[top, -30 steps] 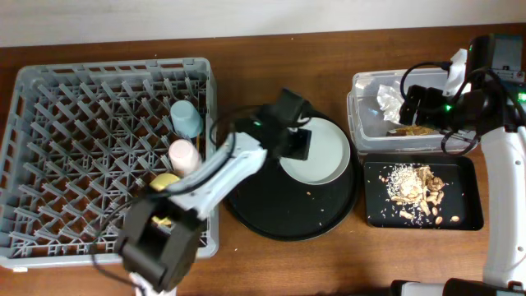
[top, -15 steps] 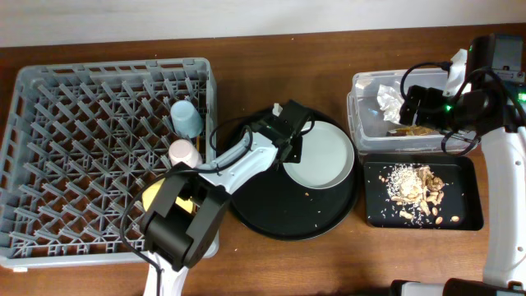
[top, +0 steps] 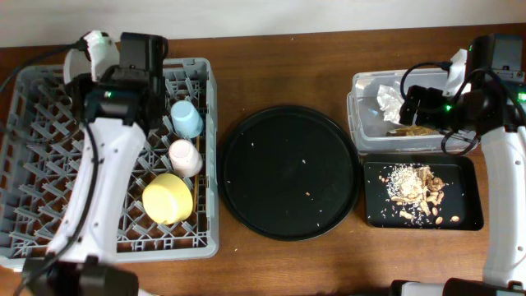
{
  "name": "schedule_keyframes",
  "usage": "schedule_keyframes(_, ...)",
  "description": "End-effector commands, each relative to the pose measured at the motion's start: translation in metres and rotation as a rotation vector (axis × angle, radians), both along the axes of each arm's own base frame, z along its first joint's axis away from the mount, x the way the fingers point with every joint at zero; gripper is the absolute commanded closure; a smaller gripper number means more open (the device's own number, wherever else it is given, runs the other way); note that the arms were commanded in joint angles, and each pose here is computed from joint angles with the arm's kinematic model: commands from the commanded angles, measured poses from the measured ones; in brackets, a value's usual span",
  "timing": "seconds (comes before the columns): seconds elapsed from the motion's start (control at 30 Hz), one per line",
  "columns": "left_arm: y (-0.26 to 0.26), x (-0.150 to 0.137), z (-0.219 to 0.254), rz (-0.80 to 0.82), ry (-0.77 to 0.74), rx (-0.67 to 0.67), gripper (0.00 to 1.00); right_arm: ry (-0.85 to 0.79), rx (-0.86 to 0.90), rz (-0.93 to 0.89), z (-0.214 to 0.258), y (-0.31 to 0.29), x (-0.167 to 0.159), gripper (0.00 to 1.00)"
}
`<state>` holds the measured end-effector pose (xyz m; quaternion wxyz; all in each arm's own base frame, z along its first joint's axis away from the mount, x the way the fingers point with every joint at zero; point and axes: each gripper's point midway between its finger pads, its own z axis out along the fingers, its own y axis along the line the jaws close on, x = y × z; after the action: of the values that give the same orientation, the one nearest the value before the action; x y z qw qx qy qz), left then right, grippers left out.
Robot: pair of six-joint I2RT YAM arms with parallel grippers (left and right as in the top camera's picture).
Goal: Sort waste into correct bins and load items into the dishwasher rack
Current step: 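Stand the white plate upright in the rack with the left gripper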
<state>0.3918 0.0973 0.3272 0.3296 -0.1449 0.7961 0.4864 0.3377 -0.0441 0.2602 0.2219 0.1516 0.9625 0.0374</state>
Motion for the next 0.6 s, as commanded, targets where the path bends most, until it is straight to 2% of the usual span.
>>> schedule_keyframes(0.0, -0.004, 0.026, -0.047, -0.02, 0.119, -0.005, 1.0, -0.004, -0.003, -0.008, 0.001, -0.001, 0.0, 0.01)
schedule_keyframes(0.07, -0.005, 0.036, -0.064, -0.019, 0.149, -0.001, 1.0, -0.003, -0.003, -0.008, 0.001, -0.001, 0.0, 0.01)
schedule_keyframes(0.27, -0.022, 0.052, -0.099, -0.1, 0.187, -0.107, 1.0, -0.003, -0.003, -0.008, 0.001, -0.001, 0.0, 0.01)
schedule_keyframes(0.53, -0.024, 0.055, -0.109, -0.112, 0.183, -0.121, 1.0, -0.004, -0.003, -0.008, 0.001, -0.001, 0.0, 0.01)
schedule_keyframes(0.57, -0.025, 0.056, -0.109, -0.114, 0.181, -0.121, 0.96, -0.004, -0.003, -0.008, 0.001, -0.001, 0.0, 0.01)
